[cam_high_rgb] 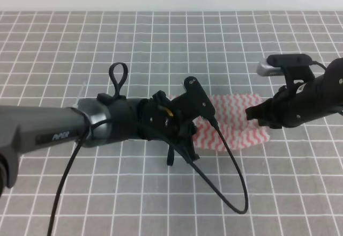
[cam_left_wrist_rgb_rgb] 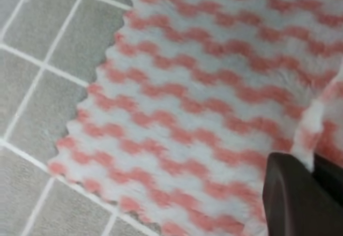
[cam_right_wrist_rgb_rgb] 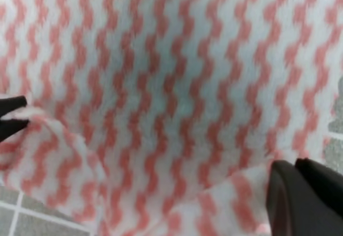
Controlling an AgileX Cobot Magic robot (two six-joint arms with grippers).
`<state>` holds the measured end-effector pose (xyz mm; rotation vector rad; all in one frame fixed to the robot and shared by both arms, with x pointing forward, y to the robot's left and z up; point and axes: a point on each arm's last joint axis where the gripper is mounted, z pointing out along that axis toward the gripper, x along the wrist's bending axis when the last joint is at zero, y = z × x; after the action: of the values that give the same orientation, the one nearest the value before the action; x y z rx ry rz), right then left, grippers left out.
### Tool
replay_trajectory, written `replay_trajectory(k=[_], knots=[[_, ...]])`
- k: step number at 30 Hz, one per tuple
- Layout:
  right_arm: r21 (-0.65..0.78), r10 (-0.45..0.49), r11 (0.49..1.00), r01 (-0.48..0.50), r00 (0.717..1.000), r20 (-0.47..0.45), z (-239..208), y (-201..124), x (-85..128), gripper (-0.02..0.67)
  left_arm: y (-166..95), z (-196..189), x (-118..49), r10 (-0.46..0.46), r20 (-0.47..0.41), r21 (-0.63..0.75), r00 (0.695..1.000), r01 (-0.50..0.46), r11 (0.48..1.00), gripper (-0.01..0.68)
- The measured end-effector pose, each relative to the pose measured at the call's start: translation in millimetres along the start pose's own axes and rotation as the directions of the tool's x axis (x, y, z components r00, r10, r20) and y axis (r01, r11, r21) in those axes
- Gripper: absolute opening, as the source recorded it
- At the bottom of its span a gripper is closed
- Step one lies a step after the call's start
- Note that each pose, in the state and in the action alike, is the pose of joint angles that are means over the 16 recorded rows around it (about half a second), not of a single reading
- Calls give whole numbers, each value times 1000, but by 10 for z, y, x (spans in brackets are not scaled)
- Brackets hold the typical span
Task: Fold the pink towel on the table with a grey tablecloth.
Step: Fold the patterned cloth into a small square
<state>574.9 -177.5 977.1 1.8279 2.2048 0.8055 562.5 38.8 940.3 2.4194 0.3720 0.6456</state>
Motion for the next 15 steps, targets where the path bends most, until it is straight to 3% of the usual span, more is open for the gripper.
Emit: replay_trajectory(k=[15], knots=[[-58, 2, 998, -1, 1000, 10, 30, 51, -13, -16, 20, 19, 173, -18, -39, -16, 999, 18, 1000, -3]])
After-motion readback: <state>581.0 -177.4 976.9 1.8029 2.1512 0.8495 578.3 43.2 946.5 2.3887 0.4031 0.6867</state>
